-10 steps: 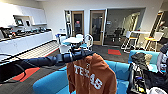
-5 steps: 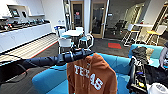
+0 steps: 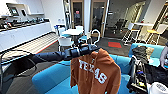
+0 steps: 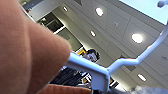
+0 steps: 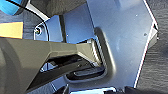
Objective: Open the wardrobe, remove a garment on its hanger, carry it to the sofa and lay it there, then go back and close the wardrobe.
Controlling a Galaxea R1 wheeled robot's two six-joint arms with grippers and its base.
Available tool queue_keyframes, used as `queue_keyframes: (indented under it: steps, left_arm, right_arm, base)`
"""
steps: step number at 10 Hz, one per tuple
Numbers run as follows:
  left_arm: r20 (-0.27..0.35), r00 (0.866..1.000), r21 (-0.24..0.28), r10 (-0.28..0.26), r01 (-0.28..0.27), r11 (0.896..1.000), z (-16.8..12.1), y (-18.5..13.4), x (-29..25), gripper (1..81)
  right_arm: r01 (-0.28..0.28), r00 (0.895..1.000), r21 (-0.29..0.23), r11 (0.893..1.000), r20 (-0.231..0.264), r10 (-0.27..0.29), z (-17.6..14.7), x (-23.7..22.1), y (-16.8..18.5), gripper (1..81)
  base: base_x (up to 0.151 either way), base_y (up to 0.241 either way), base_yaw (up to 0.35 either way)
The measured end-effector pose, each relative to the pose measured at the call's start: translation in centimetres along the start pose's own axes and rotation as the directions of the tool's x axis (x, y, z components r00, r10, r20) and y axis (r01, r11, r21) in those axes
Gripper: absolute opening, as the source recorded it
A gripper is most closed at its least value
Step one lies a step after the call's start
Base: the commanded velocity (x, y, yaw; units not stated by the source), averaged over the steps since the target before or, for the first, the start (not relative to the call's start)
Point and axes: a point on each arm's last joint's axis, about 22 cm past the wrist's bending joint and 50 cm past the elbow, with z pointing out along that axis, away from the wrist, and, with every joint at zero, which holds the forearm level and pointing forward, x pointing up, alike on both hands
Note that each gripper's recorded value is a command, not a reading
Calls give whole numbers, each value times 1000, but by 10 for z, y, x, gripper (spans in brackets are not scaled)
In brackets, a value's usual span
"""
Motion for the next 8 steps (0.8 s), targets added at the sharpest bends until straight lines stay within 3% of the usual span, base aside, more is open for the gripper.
queue_keyframes:
  steps: [4, 8]
  left_arm:
    - [62, 998, -84, 31, -26, 996, 62, 41, -12, 10]
    - [26, 1000, -54, 11, -9, 998, 57, 40, -8, 10]
  right_arm:
    - [15, 1000, 3, 1000, -1, -15, 3, 11, -2, 811]
    - [95, 995, 17, 995, 32, -96, 7, 25, -7, 811]
  base:
    - [0, 0, 0]
    - [0, 0, 0]
